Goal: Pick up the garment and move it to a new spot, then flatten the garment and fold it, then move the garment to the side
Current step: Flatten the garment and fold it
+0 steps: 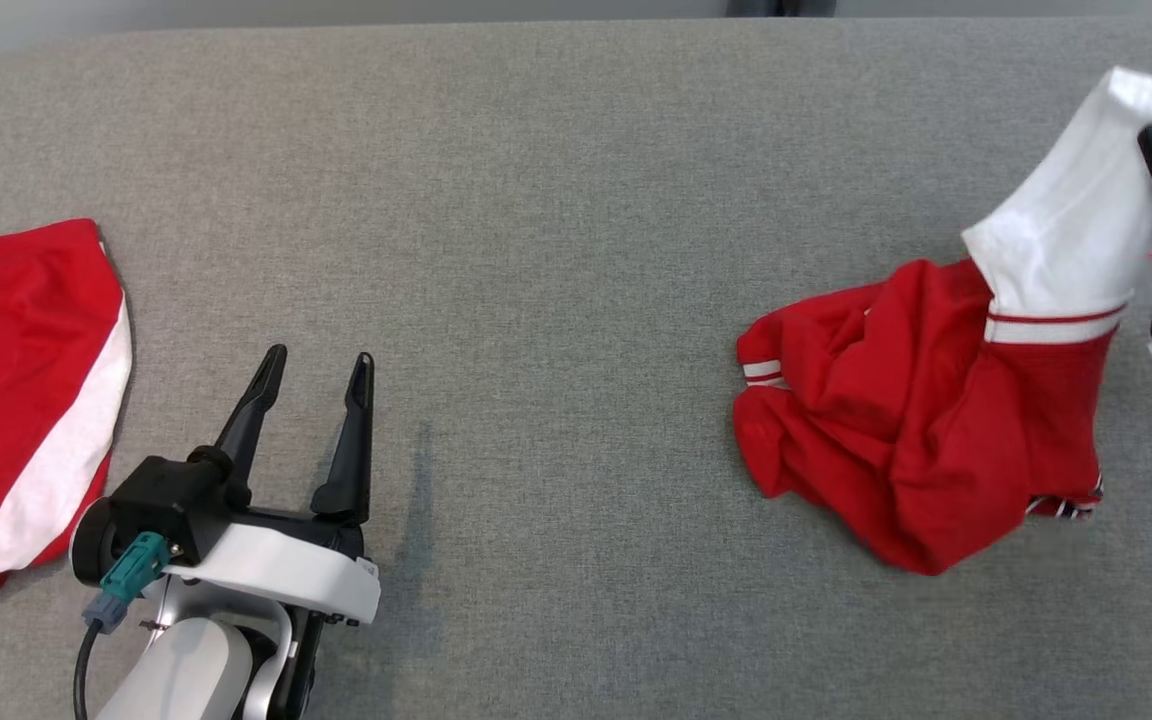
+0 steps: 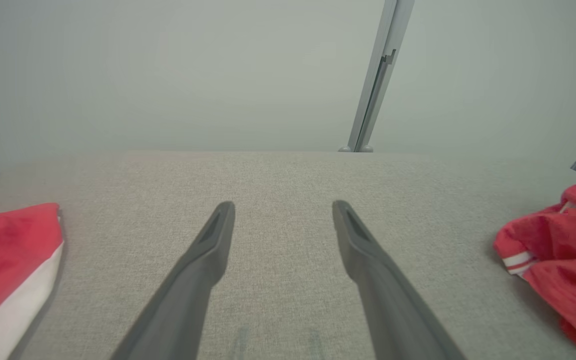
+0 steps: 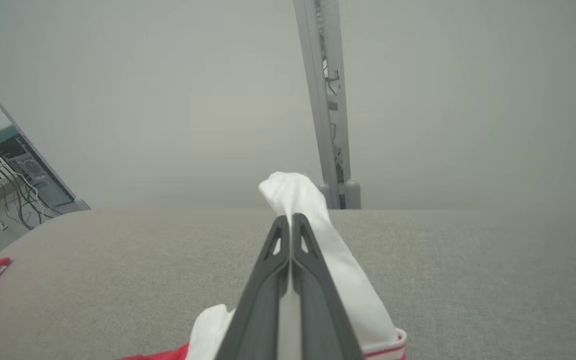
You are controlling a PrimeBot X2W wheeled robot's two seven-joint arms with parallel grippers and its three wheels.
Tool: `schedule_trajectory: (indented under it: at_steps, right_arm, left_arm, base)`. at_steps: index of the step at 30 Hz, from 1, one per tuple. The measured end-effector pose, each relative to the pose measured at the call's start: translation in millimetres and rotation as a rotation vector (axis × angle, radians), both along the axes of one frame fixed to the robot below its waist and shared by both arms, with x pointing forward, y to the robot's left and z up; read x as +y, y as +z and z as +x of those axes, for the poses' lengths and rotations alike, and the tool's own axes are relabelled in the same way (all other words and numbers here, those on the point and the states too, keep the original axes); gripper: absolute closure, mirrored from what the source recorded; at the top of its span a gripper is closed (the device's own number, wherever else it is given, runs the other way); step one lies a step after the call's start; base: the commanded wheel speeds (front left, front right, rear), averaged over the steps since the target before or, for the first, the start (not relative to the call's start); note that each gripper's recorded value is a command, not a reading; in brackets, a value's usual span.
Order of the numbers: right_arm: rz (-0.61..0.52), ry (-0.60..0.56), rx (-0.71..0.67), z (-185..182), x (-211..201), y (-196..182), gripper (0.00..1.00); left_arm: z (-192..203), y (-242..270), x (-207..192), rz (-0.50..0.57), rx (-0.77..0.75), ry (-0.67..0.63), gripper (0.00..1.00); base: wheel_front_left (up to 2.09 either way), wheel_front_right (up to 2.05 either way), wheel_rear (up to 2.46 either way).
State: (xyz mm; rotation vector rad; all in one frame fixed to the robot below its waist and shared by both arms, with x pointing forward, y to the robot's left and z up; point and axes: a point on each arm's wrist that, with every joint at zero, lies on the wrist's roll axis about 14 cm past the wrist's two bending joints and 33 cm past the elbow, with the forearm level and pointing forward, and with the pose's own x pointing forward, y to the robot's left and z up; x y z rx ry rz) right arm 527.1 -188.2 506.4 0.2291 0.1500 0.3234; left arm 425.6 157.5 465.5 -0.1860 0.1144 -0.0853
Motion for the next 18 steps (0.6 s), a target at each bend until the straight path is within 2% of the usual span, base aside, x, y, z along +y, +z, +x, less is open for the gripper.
schedule_trajectory:
  at_steps: [5, 12, 15, 18]
  right_arm:
    - [0.057, 0.026, -0.257, 13.2, 25.1, 73.4, 1.0]
    - [0.136, 0.068, -0.539, 30.9, 62.6, 165.4, 1.0]
    - [0.183, 0.033, -0.554, 32.9, 58.9, 169.0, 1.0]
    - [0.215, -0.032, -0.472, 26.6, 40.7, 133.0, 1.0]
  left_arm:
    - [2.0, 4.0, -8.3, -0.004, -0.009, -0.026, 0.0]
    - [4.8, 5.9, -12.8, -0.009, -0.014, -0.039, 0.0]
    - [3.1, 7.0, -14.9, -0.016, -0.015, -0.042, 0.0]
    - [2.4, 8.2, -17.4, -0.023, -0.019, -0.046, 0.0]
  base:
    - [0.0, 0.0, 0.0]
    - [0.0, 0.0, 0.0]
    - [0.0, 0.0, 0.0]
    - [0.0, 0.0, 0.0]
